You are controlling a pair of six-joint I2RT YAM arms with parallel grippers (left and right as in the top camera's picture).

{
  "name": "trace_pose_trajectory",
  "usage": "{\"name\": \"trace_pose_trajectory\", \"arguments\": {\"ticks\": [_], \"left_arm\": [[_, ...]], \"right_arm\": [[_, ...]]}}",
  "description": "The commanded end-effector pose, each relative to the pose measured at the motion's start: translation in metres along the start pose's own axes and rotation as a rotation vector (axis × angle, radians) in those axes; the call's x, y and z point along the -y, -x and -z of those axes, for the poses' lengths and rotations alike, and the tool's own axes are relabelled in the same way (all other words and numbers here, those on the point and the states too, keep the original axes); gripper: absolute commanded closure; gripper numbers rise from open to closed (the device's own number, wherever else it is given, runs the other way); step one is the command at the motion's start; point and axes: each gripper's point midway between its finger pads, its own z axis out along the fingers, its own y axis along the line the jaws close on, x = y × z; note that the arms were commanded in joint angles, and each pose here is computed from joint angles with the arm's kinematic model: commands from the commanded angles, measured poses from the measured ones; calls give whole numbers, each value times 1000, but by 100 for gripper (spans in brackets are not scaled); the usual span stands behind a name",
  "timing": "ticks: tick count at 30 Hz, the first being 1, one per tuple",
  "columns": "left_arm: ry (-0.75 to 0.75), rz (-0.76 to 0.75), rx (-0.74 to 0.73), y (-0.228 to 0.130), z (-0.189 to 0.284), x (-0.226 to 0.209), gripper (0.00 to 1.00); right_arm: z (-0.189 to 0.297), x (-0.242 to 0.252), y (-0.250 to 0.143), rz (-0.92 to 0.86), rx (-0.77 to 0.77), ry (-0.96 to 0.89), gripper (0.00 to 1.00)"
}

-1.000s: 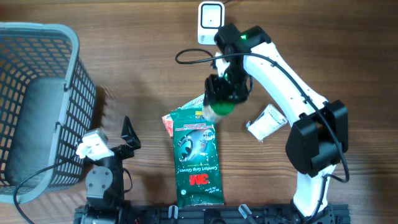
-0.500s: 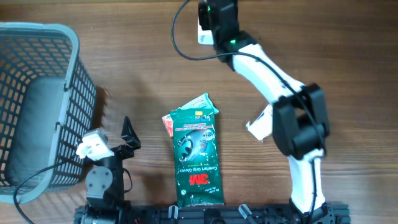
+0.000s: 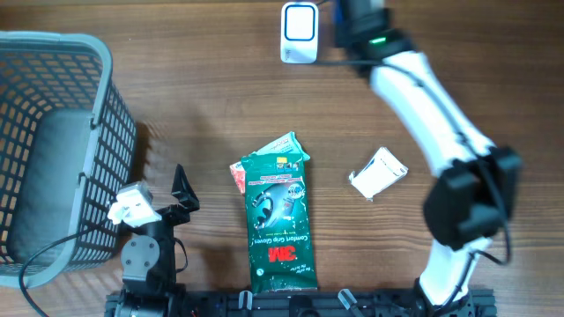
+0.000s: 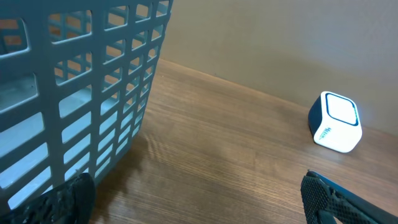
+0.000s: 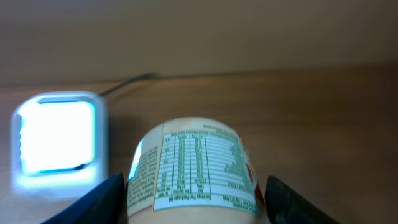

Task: Scan the item barcode
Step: 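Lift the jar with the right gripper and hold it before the scanner, then move the jar with the right gripper to the table's right edge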

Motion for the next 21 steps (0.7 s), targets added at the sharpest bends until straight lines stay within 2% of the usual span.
{"name": "trace_pose_trajectory", "arguments": {"ticks": [1,4,8,11,15,18,20,21], "left_arm": [[18,7,10,1,0,-4,0],[18,7,10,1,0,-4,0],[17,7,10,1,0,-4,0],[18,7,10,1,0,-4,0],[18,7,10,1,0,-4,0],[18,7,10,1,0,-4,0],[17,7,10,1,0,-4,0],[18,7,10,1,0,-4,0]], "right_arm": [[-4,137,-24,-325,-203,-169,38],[-9,220,-78,-507,-440,-190,38],[7,325,-125,-762,-567,-241,31],[15,396,-180,-926,-663,-352,31],[19,443,-235,-1041,-747,-440,30],[18,457,-250,-1077,-757,-461,28],[16,458,-253,-1077,-764,-461,18],[15,458,-252,-1072,-760,-459,0]]}}
